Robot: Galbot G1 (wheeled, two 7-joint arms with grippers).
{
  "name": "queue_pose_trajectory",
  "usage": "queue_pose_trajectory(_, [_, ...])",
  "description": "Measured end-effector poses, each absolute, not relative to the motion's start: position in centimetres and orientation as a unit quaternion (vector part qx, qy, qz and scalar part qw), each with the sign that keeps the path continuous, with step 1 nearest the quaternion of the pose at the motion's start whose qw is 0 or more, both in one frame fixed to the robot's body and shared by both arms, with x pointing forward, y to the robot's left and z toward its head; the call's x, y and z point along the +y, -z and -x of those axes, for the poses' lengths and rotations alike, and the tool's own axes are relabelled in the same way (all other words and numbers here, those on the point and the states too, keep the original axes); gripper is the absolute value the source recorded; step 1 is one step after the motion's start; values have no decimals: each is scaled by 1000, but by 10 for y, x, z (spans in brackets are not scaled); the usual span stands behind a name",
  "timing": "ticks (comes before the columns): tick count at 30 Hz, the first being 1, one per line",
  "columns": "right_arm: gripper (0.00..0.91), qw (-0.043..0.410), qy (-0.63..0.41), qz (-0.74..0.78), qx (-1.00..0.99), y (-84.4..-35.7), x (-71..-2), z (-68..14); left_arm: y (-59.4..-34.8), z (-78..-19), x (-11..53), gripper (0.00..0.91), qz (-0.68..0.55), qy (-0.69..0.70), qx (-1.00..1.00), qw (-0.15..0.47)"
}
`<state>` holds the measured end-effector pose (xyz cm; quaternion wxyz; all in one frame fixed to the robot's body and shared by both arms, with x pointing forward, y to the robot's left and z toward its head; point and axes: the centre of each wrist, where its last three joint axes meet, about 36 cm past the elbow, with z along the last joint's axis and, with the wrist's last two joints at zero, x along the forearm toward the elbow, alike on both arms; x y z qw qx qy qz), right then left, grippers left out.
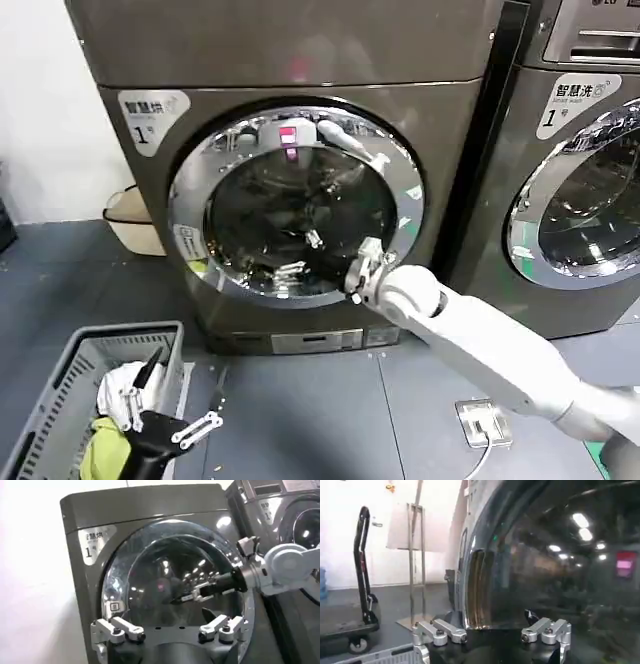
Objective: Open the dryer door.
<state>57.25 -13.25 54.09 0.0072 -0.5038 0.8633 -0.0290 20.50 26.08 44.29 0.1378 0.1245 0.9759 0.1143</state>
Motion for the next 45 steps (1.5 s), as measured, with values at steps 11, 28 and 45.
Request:
queue_pose_trajectory(11, [907,6,25,519,854,-545,-99,-573,-443,-207,261,907,-123,-113,976,139])
queue_pose_trajectory(28, [907,0,23,539,842,-545,-51,-583,-443,-209,261,907,-123,-112,976,140])
queue_pose_trajectory(45, [907,-9,19,557,830,-542,-6,-604,-448,-209,265,907,-118,-117,976,143])
